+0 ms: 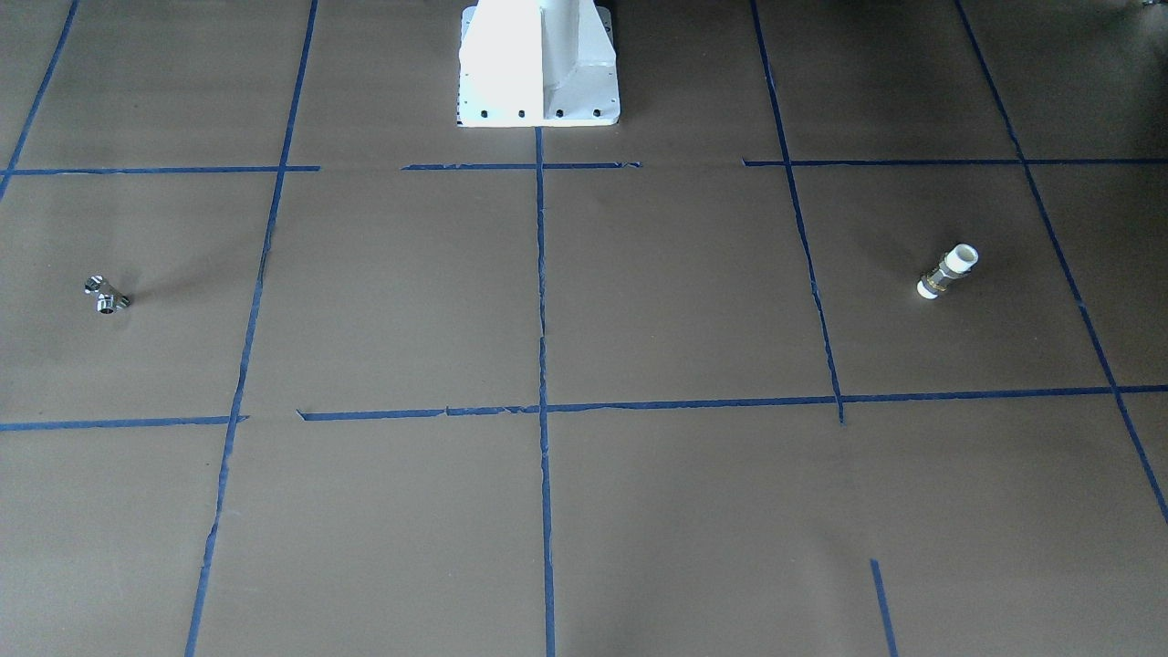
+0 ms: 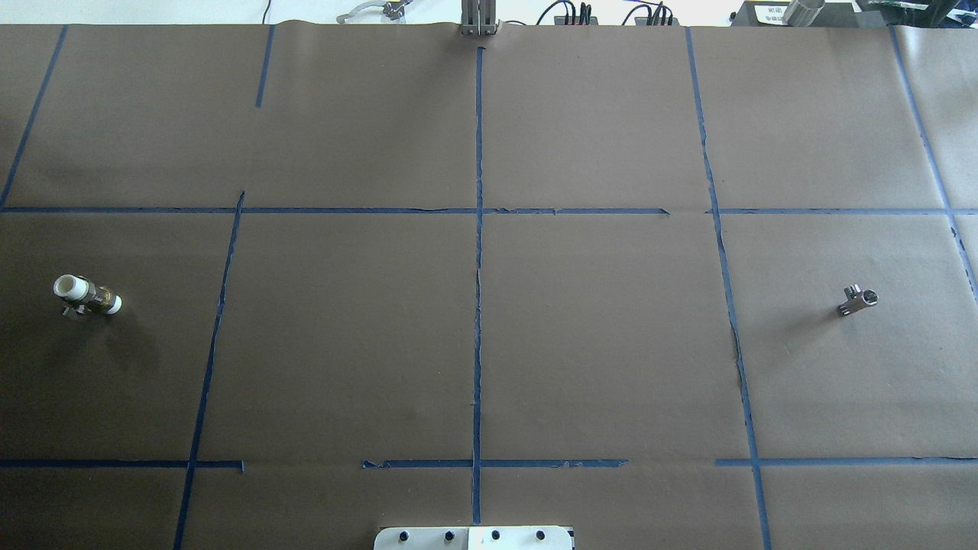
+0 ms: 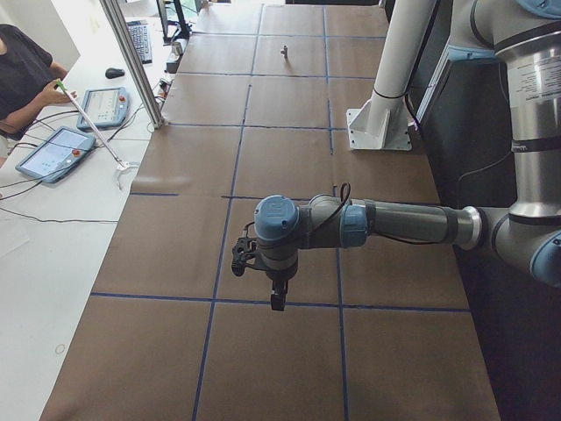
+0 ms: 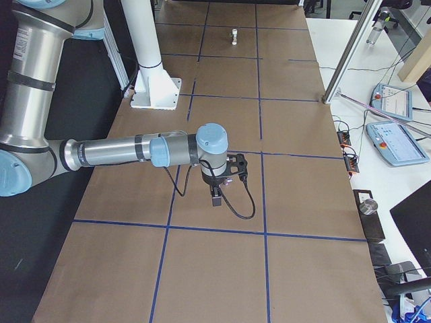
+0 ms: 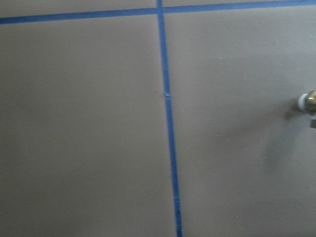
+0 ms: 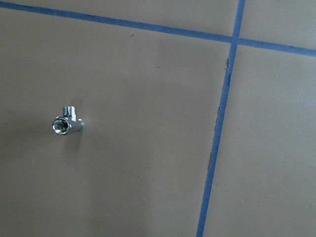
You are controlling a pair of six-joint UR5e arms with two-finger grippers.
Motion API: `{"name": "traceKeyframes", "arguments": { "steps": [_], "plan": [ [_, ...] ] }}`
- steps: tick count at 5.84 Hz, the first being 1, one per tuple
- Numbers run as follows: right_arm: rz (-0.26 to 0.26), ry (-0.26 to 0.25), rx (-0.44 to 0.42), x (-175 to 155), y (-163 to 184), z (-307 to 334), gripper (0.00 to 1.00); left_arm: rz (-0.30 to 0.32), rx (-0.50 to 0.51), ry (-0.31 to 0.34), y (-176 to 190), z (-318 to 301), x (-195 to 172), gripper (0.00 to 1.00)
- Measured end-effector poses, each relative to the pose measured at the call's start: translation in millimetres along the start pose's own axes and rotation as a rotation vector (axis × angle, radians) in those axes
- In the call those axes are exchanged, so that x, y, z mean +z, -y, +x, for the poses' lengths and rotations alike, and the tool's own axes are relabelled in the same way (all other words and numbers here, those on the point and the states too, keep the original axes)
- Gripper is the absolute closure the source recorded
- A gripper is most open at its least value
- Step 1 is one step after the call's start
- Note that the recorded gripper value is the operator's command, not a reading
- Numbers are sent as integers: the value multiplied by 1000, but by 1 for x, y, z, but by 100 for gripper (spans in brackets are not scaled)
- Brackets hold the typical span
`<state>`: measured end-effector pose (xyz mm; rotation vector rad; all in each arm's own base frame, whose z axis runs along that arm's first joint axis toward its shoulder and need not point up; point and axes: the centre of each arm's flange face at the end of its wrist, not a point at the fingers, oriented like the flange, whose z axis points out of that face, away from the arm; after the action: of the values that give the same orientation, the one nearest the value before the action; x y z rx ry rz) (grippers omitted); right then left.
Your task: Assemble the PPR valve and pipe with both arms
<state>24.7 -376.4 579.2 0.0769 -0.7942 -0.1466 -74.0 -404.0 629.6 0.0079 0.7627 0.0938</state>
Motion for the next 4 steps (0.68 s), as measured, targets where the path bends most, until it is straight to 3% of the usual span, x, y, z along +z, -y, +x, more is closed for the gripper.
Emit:
{"name": "traceKeyframes", "arguments": {
  "steps": [4],
  "plan": [
    [-7, 4, 18, 2, -7, 2, 0, 1, 8, 3, 7, 3, 2, 0]
  ]
}}
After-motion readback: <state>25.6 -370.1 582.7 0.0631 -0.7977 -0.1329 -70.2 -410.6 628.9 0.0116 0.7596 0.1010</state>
